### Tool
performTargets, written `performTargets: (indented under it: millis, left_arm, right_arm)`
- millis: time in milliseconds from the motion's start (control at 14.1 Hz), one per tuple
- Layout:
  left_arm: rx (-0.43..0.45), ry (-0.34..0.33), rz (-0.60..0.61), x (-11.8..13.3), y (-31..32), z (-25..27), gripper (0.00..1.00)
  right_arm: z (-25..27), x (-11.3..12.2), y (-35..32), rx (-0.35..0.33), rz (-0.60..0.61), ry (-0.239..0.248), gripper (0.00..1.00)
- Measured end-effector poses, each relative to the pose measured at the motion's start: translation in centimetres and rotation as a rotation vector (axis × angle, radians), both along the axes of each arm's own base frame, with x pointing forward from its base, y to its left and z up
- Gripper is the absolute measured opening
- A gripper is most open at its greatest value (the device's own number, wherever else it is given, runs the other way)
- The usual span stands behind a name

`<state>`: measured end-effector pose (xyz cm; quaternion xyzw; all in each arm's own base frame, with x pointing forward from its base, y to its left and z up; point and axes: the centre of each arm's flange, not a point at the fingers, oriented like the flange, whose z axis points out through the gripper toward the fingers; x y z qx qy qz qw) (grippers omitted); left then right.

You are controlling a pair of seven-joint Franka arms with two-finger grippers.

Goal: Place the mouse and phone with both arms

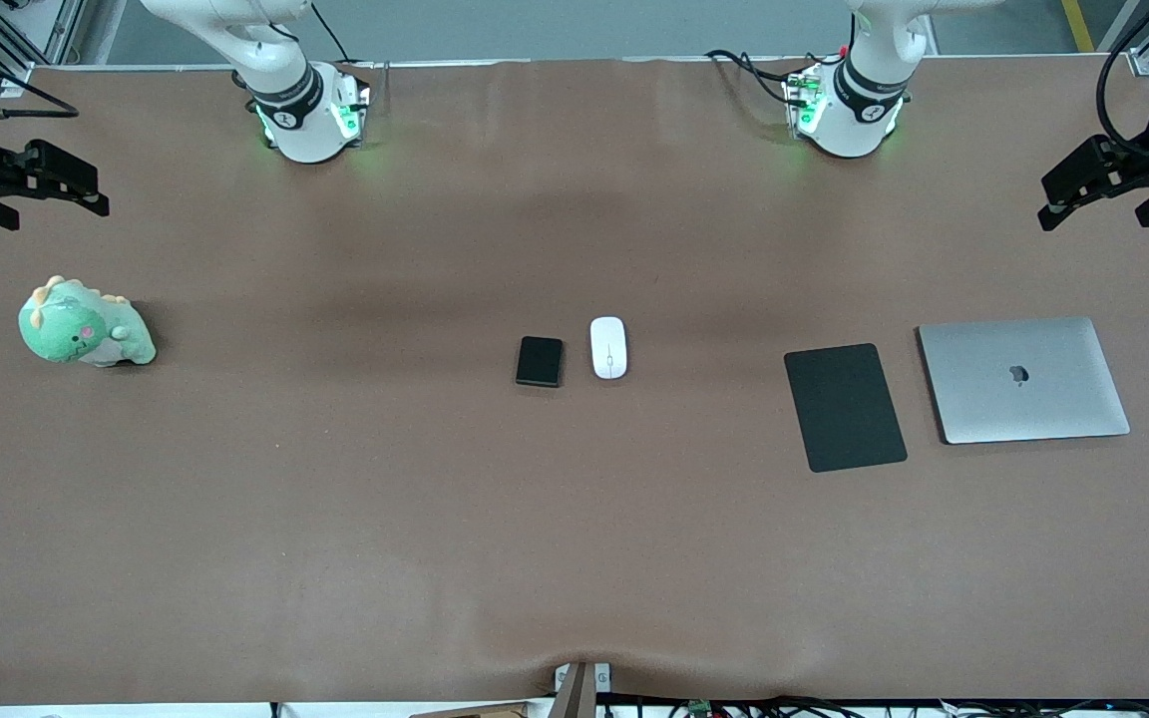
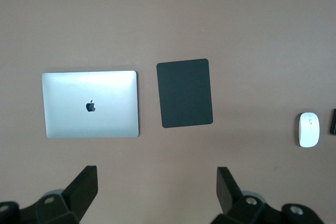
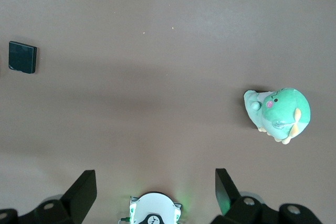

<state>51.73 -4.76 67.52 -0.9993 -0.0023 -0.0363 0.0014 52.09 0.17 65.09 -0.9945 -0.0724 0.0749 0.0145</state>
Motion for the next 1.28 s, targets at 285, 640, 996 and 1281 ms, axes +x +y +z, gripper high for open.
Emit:
performTargets:
  millis: [285,640,996,1281]
  left_arm:
    - [0.0,0.001,-0.008,0.1,-0.4,-0.1,1.0]
    - [0.0,0.001,-0.006,0.1,-0.4,-0.1,1.0]
    - [-0.002,0.015,0.018,0.5,-0.6,-0.8,1.0]
    - [-0.006,0.052,-0.04,3.0,-4.5,-4.7,1.0]
  right_arm:
    - [0.0,0.0,0.0,0.0,0.0,0.0,1.0]
    - [0.0,0.0,-0.1,0.0,-0.001,0.0,1.0]
    - [-0.2,0.1,-0.1,0.0,-0.003,0.002,1.0]
    - [-0.4,0.2,-0.2,0.0,-0.004,0.006,1.0]
